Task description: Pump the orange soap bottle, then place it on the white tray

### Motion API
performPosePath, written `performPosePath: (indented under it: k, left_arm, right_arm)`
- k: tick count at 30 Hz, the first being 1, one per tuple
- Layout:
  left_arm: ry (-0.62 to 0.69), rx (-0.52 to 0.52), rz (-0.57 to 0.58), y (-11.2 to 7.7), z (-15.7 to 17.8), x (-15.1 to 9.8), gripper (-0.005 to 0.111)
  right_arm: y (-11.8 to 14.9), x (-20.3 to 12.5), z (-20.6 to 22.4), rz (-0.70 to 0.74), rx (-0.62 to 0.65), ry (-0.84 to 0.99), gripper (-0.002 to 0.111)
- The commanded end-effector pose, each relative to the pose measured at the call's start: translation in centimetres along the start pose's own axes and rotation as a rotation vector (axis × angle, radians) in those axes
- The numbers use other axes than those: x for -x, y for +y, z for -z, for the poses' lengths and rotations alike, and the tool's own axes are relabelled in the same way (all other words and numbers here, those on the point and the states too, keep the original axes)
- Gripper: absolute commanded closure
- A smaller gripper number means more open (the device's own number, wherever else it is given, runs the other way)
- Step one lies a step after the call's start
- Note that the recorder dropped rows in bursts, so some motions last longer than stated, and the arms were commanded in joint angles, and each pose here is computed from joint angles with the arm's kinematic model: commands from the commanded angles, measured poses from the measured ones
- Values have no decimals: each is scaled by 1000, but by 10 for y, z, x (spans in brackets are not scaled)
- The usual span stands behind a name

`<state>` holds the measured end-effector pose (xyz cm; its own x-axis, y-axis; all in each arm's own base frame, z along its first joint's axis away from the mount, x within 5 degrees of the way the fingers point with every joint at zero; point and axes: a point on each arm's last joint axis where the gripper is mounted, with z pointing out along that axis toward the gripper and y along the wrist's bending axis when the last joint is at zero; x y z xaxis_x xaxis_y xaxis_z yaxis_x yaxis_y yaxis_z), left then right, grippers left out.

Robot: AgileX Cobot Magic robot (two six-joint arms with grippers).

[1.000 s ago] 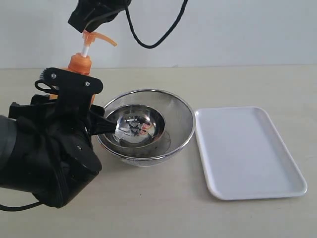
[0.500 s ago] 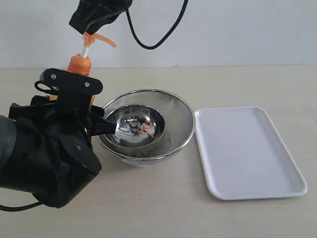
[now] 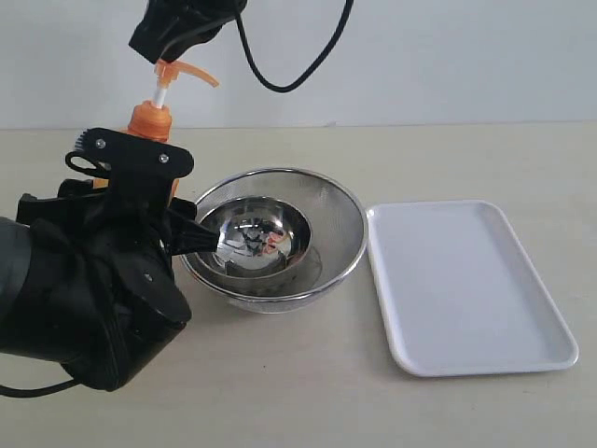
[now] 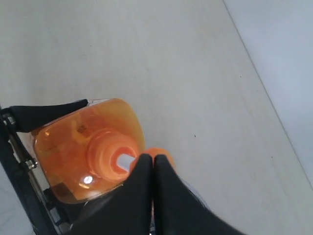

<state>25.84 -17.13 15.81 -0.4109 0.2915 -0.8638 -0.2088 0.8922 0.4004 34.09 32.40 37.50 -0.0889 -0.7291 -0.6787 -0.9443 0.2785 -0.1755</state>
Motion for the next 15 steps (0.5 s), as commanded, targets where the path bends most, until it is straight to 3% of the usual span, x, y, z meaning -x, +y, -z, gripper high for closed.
performPosePath:
  k: [1,15]
  left_arm:
    - [-89,29,-10,2,3,11,102]
    - [-87,30,-16,3,3,10,102]
  right_arm:
    - [-3,-4,-10,3,-5,20,109]
    - [-1,-12,-26,-19,44,65,109]
